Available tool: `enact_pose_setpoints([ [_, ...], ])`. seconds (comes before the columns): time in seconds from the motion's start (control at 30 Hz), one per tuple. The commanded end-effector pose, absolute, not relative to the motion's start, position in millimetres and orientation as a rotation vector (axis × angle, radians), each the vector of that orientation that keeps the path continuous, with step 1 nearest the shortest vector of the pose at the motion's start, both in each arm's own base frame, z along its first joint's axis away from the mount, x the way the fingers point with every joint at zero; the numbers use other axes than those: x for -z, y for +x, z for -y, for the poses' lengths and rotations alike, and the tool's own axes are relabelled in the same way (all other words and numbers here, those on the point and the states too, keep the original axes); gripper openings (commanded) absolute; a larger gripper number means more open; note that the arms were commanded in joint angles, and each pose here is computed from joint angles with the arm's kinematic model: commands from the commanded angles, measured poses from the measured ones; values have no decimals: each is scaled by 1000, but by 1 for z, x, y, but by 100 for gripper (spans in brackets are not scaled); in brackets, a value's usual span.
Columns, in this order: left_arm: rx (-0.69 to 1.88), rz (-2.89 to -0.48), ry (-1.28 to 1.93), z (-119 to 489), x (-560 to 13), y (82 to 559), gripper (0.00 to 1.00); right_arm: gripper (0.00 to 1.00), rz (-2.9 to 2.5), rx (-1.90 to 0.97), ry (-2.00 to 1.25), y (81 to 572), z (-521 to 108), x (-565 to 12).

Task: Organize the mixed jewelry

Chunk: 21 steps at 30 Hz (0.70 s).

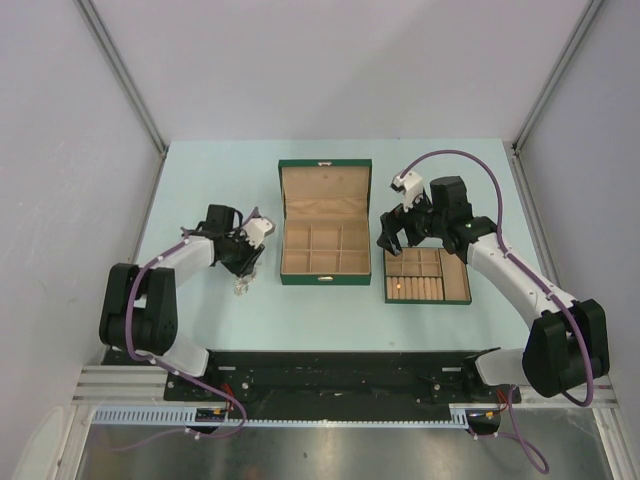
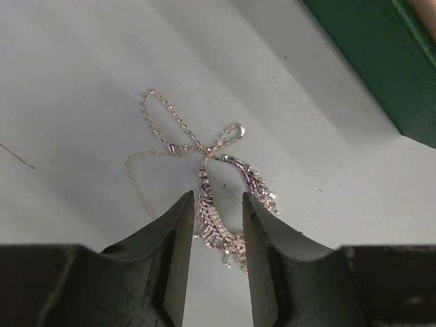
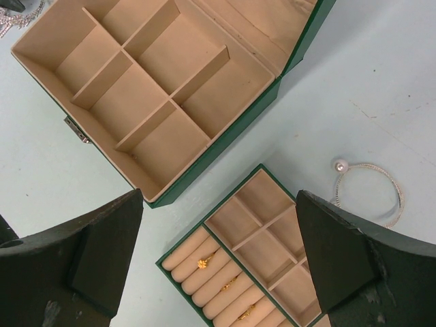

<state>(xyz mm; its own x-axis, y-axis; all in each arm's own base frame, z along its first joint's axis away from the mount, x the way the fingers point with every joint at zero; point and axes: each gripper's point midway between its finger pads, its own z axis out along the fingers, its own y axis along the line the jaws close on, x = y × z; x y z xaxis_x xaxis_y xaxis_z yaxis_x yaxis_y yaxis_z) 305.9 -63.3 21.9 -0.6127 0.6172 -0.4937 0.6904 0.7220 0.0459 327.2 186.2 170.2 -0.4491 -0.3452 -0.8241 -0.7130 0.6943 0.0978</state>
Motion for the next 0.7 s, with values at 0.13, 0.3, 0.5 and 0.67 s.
enact_pose_setpoints([
  [0.13, 125, -2367, 1002, 61, -33, 330, 40, 100, -2024, -545, -802, 338, -186, -185],
  [0.3, 125, -2381, 1009, 59, -28, 331, 40, 100, -2027, -546, -801, 337, -185, -185],
  [0.5, 132, -2403, 1026, 59, -21, 327, 40, 100, -2034, -544, -797, 338, -183, -183],
  [0.67, 140, -2424, 1028, 56, -18, 325, 38, 100, -2036, -546, -796, 338, -182, -183],
])
